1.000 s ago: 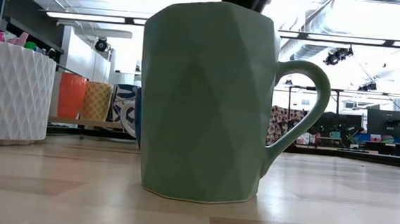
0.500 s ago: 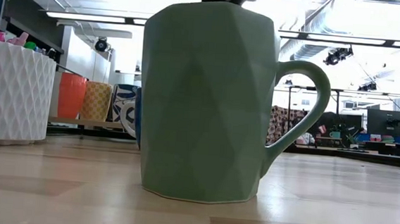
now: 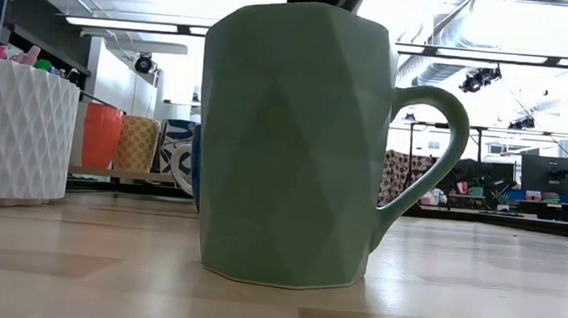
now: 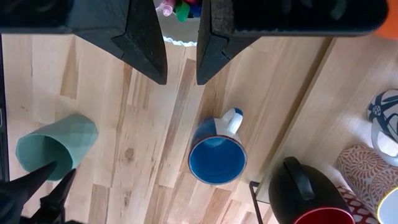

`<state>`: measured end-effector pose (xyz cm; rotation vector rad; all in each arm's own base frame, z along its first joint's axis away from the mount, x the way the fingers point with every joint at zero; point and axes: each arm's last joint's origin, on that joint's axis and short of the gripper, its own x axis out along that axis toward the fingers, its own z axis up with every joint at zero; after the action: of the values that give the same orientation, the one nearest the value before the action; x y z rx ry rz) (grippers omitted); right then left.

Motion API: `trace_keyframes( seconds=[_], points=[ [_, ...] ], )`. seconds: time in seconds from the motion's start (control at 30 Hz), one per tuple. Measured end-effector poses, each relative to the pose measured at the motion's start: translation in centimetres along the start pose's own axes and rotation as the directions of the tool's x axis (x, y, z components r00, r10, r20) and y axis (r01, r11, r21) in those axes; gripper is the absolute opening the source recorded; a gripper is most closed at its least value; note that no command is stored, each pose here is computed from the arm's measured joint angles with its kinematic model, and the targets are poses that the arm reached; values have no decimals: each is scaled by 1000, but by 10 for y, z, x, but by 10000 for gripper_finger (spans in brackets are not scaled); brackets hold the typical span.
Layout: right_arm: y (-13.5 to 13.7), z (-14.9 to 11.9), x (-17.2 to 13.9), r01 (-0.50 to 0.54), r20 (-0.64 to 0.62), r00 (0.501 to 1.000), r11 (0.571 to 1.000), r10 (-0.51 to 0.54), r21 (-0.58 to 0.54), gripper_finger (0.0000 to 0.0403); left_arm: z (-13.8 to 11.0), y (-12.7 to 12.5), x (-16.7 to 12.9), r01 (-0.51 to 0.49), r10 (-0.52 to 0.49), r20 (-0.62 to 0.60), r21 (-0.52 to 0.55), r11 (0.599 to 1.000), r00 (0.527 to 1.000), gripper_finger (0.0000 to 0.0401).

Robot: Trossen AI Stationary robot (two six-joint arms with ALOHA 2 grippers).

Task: Place coffee mugs
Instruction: Move the green mug to the center

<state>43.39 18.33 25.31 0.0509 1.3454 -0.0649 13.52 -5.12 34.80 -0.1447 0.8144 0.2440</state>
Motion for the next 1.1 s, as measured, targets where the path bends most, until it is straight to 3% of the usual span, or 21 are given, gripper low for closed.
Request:
trace_keyframes(
  seconds=[0.3, 0.73, 1.1],
  points=[
    [0, 7, 21, -52, -28, 998, 999, 51, -13, 114, 0, 0, 0, 0, 0, 0, 0, 1000, 1000, 76],
    [-8, 9, 46, -38, -109, 993, 999, 40, 18, 114, 0, 0, 0, 7, -7, -5, 0, 1000, 1000, 76],
    [-6, 11, 56, -34, -104, 994, 999, 37, 28, 114, 0, 0, 0, 8, -8, -4, 0, 1000, 1000, 76]
  ],
)
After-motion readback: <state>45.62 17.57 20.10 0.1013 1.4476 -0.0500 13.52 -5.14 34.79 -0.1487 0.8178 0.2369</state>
